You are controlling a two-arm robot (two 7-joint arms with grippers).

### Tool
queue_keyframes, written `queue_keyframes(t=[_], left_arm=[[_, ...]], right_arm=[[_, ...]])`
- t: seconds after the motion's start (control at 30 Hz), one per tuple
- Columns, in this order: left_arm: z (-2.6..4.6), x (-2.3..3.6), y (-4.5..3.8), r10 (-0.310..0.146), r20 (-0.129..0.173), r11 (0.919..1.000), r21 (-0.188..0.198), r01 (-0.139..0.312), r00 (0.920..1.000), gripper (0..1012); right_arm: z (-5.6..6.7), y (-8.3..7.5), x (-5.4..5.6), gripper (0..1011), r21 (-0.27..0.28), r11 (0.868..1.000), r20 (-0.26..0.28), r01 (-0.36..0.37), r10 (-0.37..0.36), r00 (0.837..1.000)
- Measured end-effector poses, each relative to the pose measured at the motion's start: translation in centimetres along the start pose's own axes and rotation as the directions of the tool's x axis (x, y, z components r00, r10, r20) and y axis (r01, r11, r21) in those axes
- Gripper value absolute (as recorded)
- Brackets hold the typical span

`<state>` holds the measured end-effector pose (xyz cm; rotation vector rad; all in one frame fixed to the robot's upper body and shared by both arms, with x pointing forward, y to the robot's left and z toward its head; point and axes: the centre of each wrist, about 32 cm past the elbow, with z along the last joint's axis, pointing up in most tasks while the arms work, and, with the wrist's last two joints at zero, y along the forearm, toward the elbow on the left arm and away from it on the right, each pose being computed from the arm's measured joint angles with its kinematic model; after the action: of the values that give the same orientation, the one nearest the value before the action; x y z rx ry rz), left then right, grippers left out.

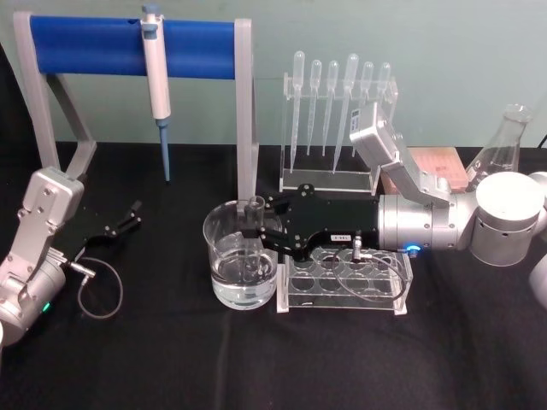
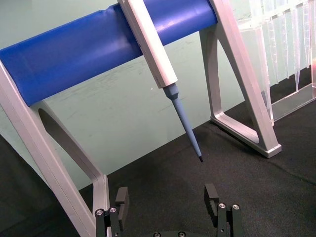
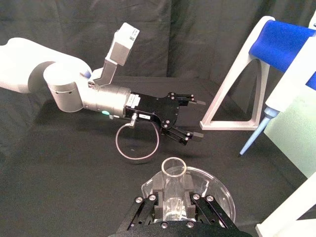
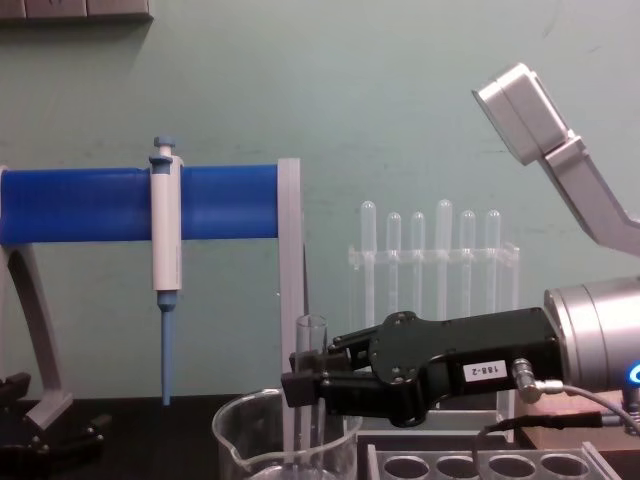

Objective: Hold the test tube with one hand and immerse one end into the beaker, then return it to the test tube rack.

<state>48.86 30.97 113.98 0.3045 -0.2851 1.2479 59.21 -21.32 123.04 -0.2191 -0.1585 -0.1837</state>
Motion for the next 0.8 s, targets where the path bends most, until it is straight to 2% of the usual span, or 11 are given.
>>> queue_keyframes(t=[0.8], left_arm=[[0.0, 0.0, 0.0, 0.0, 0.0, 1.0, 0.0, 0.0, 1.0, 1000]], right_arm=[[0.06, 0.03, 0.01, 241, 0.001, 1.0, 0.003, -0.002, 0.002, 1.0]])
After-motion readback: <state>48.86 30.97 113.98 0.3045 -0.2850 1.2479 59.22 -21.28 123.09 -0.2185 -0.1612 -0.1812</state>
